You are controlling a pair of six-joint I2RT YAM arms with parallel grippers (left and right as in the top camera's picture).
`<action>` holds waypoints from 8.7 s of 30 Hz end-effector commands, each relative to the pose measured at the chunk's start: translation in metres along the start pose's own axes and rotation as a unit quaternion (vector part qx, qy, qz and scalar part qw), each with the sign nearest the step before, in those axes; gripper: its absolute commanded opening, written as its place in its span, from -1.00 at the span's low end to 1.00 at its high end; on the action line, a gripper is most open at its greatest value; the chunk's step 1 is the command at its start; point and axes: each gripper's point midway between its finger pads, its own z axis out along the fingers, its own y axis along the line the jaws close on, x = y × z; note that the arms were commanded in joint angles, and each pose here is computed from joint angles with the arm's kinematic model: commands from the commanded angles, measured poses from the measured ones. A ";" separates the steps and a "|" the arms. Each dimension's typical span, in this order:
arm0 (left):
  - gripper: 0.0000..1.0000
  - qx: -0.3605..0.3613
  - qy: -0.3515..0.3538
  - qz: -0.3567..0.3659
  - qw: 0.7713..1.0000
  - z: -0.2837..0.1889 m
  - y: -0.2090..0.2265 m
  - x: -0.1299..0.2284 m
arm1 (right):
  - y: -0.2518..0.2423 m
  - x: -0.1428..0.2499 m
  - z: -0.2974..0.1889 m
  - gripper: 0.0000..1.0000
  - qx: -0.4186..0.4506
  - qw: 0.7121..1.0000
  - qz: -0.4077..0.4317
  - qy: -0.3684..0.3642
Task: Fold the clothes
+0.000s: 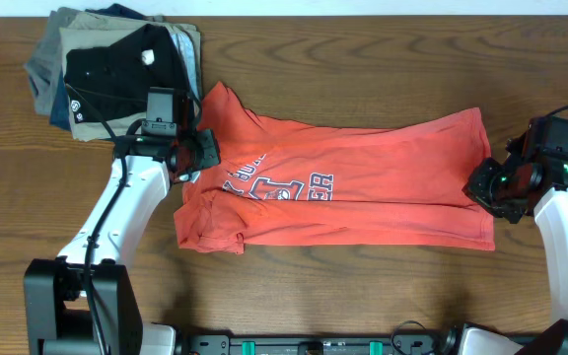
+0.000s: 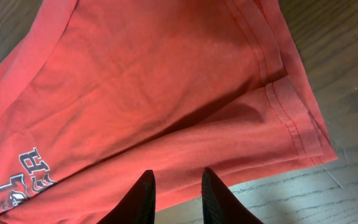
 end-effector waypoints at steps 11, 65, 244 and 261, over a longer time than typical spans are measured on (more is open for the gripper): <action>0.11 -0.008 0.021 -0.023 0.999 0.041 0.007 0.001 | 0.013 0.005 -0.004 -0.52 -0.026 1.000 -0.015 0.008; -0.88 0.038 -0.030 -0.015 0.999 -0.019 -0.016 -0.015 | 0.042 -0.158 -0.006 0.29 0.016 0.981 -0.080 -0.177; -0.88 -0.072 0.183 -0.038 0.980 0.032 0.052 0.128 | -0.011 0.045 0.093 -0.60 0.092 0.990 -0.001 0.103; -0.88 -0.264 0.216 -0.158 0.927 -0.019 0.117 0.161 | -0.061 0.043 0.092 -0.97 0.148 0.982 0.073 0.095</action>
